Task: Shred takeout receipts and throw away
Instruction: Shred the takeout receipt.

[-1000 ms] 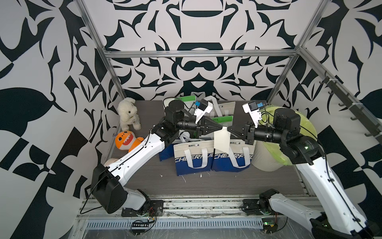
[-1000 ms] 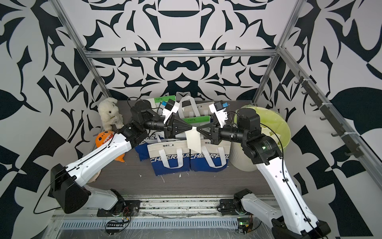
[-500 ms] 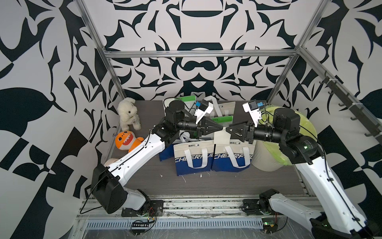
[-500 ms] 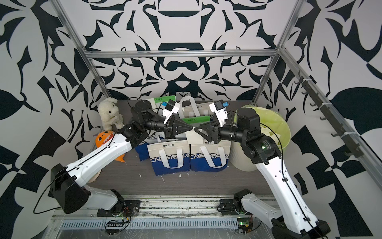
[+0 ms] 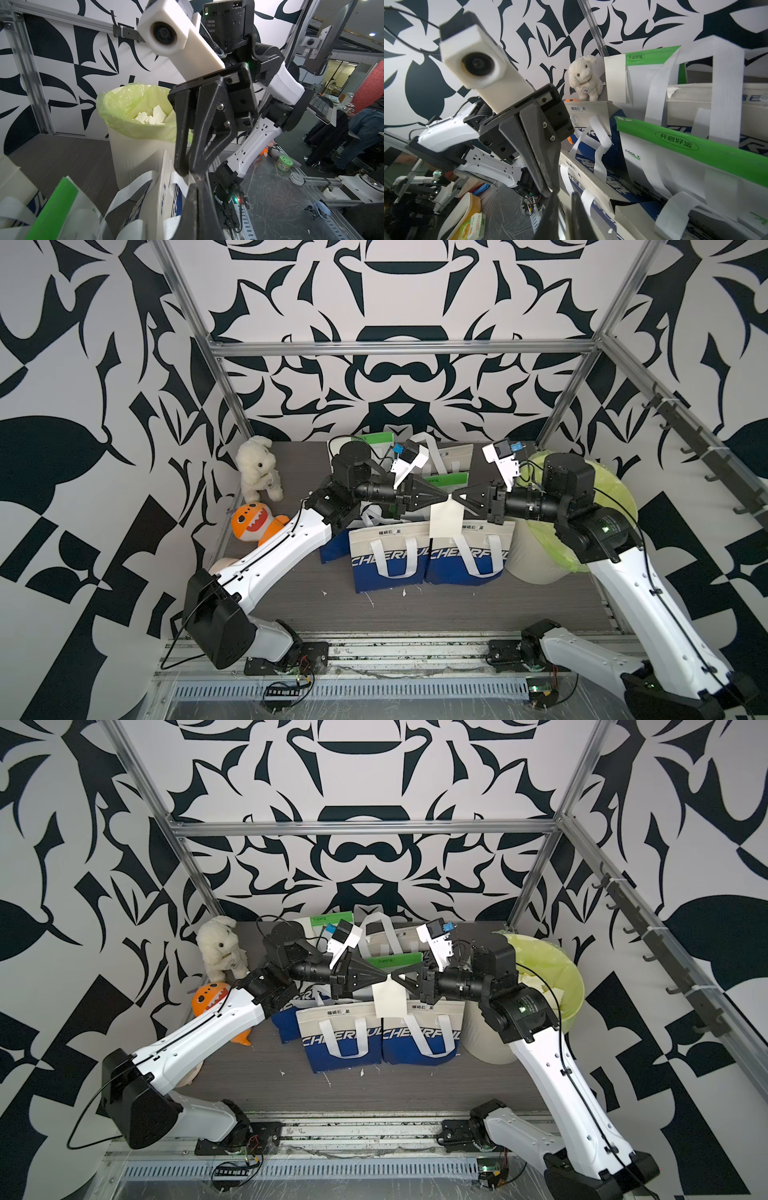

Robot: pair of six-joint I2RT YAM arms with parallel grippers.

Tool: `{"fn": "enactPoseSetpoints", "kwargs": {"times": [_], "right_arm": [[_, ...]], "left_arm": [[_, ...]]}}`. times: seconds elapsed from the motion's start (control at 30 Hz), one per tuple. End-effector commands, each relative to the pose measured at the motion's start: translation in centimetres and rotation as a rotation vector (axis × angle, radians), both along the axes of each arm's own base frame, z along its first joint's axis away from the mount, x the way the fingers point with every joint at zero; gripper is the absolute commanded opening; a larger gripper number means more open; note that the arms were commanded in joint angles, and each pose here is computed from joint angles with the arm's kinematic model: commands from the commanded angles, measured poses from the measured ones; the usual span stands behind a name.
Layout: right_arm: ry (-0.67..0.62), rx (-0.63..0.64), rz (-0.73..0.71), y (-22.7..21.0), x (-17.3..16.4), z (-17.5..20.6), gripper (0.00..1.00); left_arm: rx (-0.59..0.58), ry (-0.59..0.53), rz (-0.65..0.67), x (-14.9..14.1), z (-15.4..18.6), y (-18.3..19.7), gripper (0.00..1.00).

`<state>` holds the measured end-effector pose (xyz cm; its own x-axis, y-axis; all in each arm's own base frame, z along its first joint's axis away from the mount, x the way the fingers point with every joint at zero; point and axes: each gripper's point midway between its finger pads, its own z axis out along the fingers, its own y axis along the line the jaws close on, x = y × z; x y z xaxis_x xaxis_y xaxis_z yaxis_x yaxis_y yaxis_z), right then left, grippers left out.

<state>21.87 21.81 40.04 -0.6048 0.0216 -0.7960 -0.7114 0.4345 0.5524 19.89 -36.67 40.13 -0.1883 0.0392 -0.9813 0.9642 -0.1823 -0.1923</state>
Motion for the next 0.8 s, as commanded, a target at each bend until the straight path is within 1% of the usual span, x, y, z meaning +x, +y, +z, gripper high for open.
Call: {"fn": "enactPoseSetpoints", "kwargs": {"times": [0.0,0.03,0.1,0.2,0.27,0.33,0.43,0.67,0.7,0.77], "right_arm": [[-0.053,0.032,0.034,0.5,-0.5,1.5,0.02],[-0.049,0.032,0.034,0.6,-0.5,1.4,0.0],[-0.033,0.031,0.021,0.6,-0.3,1.0,0.0],[0.033,0.007,-0.079,0.2,1.1,-0.4,0.0],[0.095,-0.007,-0.157,-0.2,2.3,-1.7,0.0],[0.148,-0.001,-0.212,-0.4,3.3,-2.8,0.0],[0.169,0.008,-0.288,-1.0,4.3,-3.7,0.0],[0.211,-0.017,-0.319,-1.0,5.3,-4.9,0.0],[0.215,-0.025,-0.328,-1.1,5.5,-5.1,0.0],[0.218,-0.035,-0.333,-1.1,5.7,-5.4,0.0]], "left_arm": [[-0.023,-0.028,-0.002,-0.1,1.1,-0.2,0.0],[-0.023,-0.029,0.012,0.2,1.1,-0.2,0.0],[-0.023,-0.037,0.055,0.9,1.1,-0.3,0.0],[-0.018,-0.076,0.127,1.5,0.7,-0.9,0.0],[-0.019,-0.129,0.128,0.7,0.5,-1.3,0.0],[-0.027,-0.154,0.118,0.0,0.4,-1.5,0.0],[-0.048,-0.168,0.118,-0.5,0.5,-1.4,0.0],[-0.117,-0.224,0.179,-1.4,1.7,0.3,0.0],[-0.138,-0.241,0.185,-2.0,2.5,0.9,0.0],[-0.149,-0.248,0.198,-2.3,2.9,1.5,0.0]]}}
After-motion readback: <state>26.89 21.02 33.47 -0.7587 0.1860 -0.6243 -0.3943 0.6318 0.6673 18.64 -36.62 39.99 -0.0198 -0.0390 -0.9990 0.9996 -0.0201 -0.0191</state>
